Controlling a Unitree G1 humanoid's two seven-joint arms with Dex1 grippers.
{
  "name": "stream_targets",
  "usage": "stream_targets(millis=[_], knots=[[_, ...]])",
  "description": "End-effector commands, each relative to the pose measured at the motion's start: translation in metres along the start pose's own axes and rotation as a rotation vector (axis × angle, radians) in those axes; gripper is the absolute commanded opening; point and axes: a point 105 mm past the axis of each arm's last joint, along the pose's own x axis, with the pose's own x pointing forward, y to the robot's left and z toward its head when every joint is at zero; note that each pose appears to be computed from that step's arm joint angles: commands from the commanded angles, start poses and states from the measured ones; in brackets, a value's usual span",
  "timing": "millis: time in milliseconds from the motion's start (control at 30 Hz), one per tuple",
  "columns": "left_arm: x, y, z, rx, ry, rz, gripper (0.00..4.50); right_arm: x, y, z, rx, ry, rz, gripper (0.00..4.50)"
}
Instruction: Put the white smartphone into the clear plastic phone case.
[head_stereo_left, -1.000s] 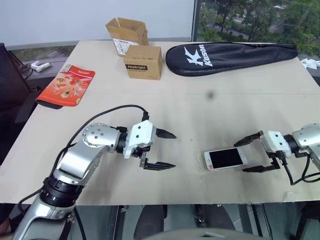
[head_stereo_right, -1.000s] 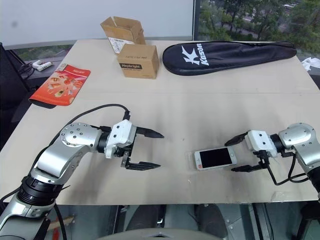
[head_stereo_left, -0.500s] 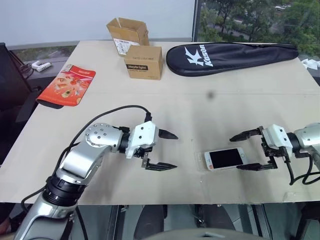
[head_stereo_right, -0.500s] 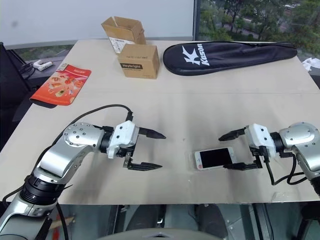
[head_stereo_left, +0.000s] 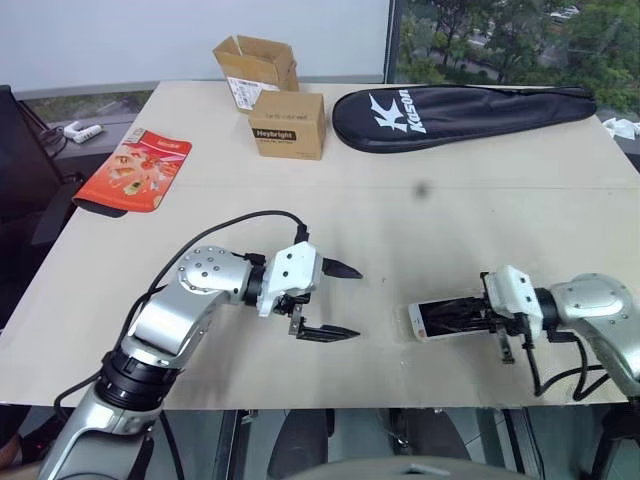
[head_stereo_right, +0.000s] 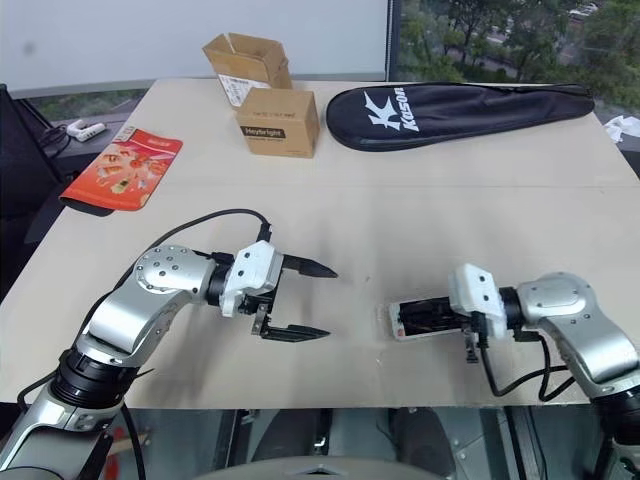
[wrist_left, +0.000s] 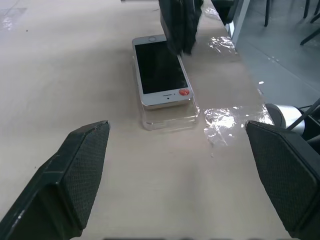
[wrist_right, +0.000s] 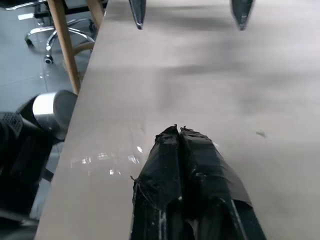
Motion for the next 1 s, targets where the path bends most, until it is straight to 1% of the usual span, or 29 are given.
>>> stream_targets(millis=[33, 133, 200, 267, 333, 467, 567, 667, 733, 833, 900, 1000], knots=[[-0.001, -0.001, 0.005, 0.026, -0.004, 0.004, 4.50, 0.012, 0.002, 0.005, -0.037, 0.055, 0.006, 0.04], [0.000, -0.001, 0.005, 0.026, -0.001, 0.008, 4.50, 0.014, -0.004, -0.010, -0.038, 0.130, -0.023, 0.04], [-0.001, 0.000, 0.005, 0.024, 0.000, 0.013, 4.50, 0.012, -0.010, -0.026, -0.017, 0.220, -0.056, 0.04], [-0.001, 0.000, 0.004, 0.024, 0.009, 0.020, 4.50, 0.007, -0.010, -0.045, 0.038, 0.333, -0.065, 0.04], [-0.001, 0.000, 0.004, 0.024, 0.013, 0.020, 4.50, 0.005, -0.008, -0.051, 0.072, 0.358, -0.062, 0.04], [0.000, 0.001, 0.004, 0.029, 0.018, 0.021, 4.50, 0.007, -0.013, -0.044, 0.056, 0.305, -0.092, 0.04], [0.003, 0.004, 0.003, 0.034, 0.035, 0.034, 4.50, 0.008, -0.017, -0.022, 0.072, 0.169, -0.105, 0.04], [0.009, 0.006, 0.003, 0.026, 0.039, 0.042, 4.50, 0.002, -0.019, -0.002, 0.101, 0.039, -0.129, 0.04], [0.011, 0.008, 0.004, 0.017, 0.033, 0.050, 4.50, -0.006, -0.020, 0.003, 0.125, 0.001, -0.160, 0.04], [0.014, 0.007, 0.002, 0.014, 0.056, 0.044, 4.50, -0.027, -0.024, -0.002, 0.147, 0.020, -0.234, 0.04], [0.018, 0.006, 0.000, 0.010, 0.064, 0.044, 4.50, -0.046, -0.027, -0.010, 0.162, 0.061, -0.288, 0.04], [0.024, 0.015, 0.001, 0.001, 0.077, 0.098, 4.50, -0.075, -0.029, -0.025, 0.180, 0.149, -0.367, 0.04]])
